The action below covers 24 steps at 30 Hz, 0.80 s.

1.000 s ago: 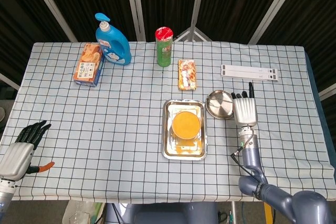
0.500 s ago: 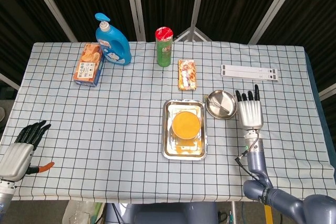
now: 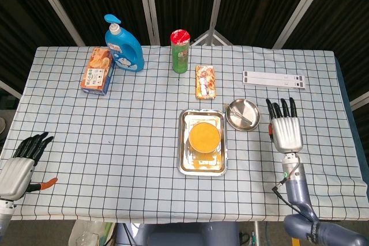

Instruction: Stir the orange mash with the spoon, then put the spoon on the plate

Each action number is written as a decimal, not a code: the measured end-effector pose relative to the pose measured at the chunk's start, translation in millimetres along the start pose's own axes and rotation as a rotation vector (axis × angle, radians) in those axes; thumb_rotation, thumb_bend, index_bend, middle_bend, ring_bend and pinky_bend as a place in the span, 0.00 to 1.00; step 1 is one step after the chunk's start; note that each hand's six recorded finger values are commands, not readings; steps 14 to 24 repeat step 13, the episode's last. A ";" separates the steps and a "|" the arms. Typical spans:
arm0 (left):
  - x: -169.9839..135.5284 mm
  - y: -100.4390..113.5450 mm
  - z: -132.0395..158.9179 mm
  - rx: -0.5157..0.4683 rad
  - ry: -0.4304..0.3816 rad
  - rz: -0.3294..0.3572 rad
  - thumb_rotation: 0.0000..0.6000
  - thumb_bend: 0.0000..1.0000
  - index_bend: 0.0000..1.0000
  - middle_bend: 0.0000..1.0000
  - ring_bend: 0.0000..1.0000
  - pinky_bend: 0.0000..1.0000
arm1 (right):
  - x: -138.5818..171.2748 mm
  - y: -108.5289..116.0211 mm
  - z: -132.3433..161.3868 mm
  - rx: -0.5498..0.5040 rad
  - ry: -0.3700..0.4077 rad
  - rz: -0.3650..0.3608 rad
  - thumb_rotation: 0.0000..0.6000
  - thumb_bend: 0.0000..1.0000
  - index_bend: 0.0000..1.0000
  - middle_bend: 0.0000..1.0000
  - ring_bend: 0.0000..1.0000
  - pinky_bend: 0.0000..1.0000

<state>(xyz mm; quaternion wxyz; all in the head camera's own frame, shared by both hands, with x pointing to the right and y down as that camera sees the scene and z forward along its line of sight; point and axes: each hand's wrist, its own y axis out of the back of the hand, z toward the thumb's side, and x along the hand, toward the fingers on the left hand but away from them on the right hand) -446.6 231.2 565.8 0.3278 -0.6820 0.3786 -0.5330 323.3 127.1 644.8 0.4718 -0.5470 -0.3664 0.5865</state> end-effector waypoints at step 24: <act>-2.2 1.2 1.2 0.056 -0.002 0.033 1.00 0.00 0.00 0.00 0.00 0.00 | 154.8 32.3 -70.0 -0.121 -0.037 0.211 1.00 0.37 0.00 0.00 0.00 0.00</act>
